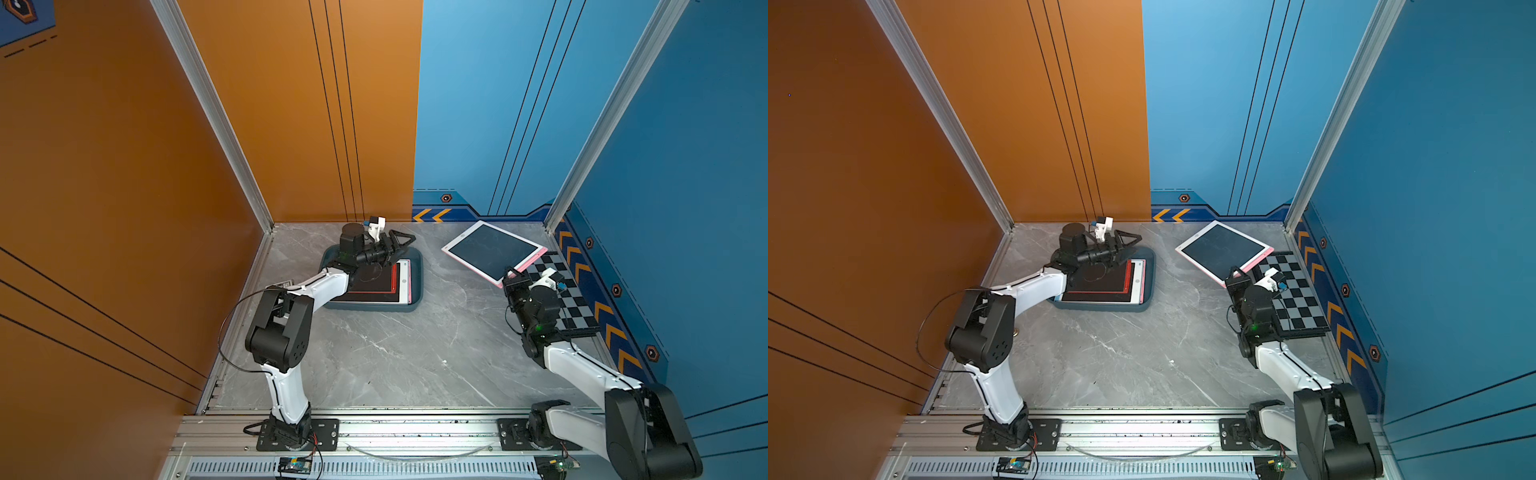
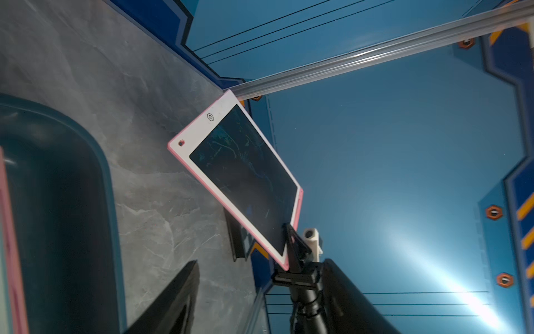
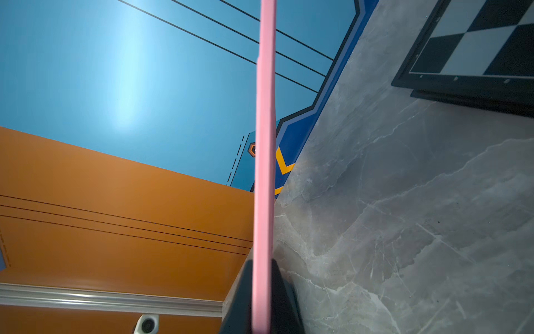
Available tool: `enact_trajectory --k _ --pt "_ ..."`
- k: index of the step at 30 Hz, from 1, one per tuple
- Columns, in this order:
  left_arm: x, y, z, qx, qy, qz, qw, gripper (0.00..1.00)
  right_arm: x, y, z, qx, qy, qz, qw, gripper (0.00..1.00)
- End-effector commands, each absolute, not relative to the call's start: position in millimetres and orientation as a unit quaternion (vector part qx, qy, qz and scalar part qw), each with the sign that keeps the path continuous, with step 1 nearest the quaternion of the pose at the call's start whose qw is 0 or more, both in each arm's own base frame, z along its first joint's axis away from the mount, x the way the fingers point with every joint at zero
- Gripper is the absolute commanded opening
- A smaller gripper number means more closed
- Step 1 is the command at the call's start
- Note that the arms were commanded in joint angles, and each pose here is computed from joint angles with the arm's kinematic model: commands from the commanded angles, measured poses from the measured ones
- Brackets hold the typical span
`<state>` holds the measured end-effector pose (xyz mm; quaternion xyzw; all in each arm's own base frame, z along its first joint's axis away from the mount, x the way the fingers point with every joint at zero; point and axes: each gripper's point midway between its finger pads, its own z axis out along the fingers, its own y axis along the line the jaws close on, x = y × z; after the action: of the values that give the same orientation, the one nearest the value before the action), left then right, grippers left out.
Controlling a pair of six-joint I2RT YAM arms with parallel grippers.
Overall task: Take out the writing tablet from the storage box
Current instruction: Place the writing tablet at the center of the board.
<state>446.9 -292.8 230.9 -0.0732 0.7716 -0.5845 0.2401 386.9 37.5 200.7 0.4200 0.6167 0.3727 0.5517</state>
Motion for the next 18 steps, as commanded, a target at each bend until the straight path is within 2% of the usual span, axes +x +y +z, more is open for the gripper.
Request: enact_trajectory --k 1,5,18 --pt "432 -282 229 -0.037 0.837 -0.456 0.300 0.76 400 22 243 0.447 0.517 0.366 0.632 0.00" --pt "413 -272 240 -0.017 0.855 -0.397 0.334 0.84 414 36 239 0.458 0.485 0.360 0.652 0.00" --pt "365 -226 256 -0.034 0.856 -0.362 0.367 0.85 456 79 177 0.529 0.423 0.354 0.645 0.00"
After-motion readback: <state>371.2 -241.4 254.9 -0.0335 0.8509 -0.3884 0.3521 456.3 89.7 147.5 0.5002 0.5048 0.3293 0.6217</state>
